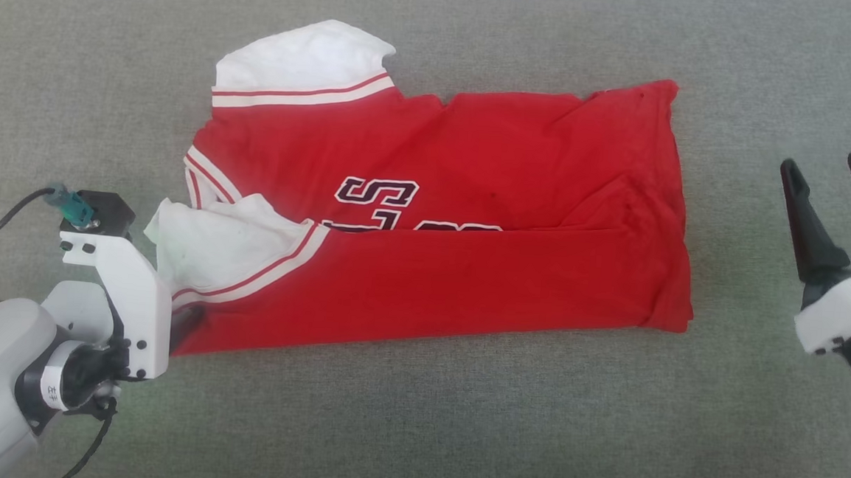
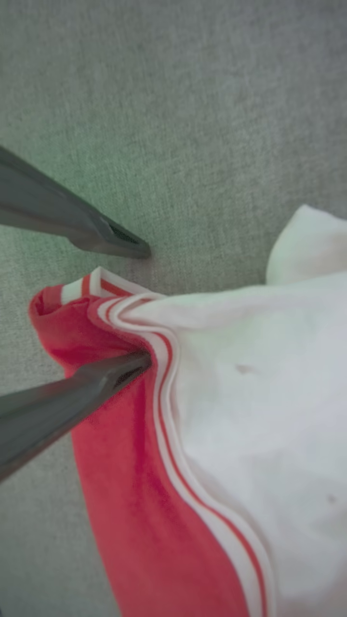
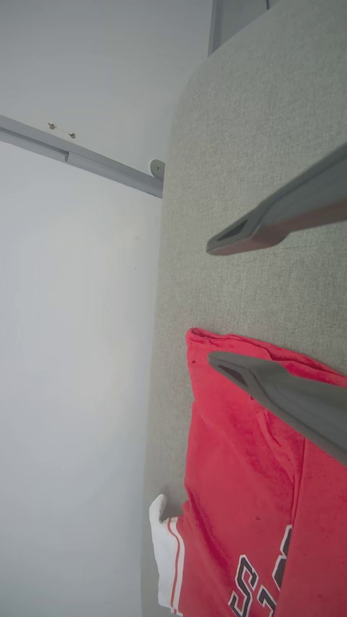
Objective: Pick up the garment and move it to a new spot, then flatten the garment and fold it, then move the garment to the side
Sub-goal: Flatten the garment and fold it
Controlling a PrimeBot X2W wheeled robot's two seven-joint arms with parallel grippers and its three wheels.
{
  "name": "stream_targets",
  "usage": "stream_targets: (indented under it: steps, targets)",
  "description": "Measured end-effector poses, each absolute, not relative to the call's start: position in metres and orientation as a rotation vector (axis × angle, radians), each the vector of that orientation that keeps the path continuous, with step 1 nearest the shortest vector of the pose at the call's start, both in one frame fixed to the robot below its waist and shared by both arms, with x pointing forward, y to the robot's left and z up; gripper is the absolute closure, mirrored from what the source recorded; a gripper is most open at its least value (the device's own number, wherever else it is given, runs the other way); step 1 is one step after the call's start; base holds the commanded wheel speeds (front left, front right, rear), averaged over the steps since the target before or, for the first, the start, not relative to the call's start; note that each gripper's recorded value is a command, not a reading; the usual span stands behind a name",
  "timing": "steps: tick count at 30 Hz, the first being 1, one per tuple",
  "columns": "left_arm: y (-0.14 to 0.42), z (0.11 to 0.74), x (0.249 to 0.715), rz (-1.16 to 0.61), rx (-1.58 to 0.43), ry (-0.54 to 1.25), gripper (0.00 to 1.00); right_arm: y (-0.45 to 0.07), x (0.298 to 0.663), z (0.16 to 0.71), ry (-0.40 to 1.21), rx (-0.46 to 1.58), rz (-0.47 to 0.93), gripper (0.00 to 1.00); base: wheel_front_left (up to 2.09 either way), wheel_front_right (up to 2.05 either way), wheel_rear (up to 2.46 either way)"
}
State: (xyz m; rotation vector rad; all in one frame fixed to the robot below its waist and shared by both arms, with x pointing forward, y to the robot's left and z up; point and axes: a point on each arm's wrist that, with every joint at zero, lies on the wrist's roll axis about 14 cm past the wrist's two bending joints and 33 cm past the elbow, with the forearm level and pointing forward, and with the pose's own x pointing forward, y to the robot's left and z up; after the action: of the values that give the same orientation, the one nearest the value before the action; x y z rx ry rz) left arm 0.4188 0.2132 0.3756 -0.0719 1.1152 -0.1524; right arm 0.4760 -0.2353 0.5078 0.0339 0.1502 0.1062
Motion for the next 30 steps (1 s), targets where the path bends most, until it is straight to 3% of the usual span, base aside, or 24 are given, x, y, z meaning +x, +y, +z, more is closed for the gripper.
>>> stream_targets:
  steps: [1,2,13,27,28,30]
  targets:
    - [0.212,0.375,0.418,-0.159,-0.074,1.121,0.64,-0.237,0.473,0.506,0.161,0.039,0.099,0.0,0.0,0.0,0.0]
    - [0.212,0.375,0.418,-0.159,-0.074,1.121,1.0,-0.237,0.473,0.506,0.161,0.039,0.099,0.0,0.0,0.0,0.0]
    - [0.206,0.375,0.412,-0.184,-0.087,1.119,1.0,-0.207,0.436,0.444,0.506,0.159,0.159,0.0,0.0,0.0,0.0]
    - [0.202,0.374,0.41,-0.197,-0.11,1.102,1.0,-0.17,0.429,0.386,0.881,0.174,0.238,0.0,0.0,0.0,0.0]
    - [0.202,0.373,0.41,-0.195,-0.111,1.102,1.0,-0.17,0.428,0.383,0.904,0.154,0.242,0.04,0.0,0.0,0.0]
    - [0.202,0.372,0.41,-0.193,-0.115,1.099,1.0,-0.168,0.429,0.378,0.935,0.153,0.249,1.0,0.0,0.0,0.0]
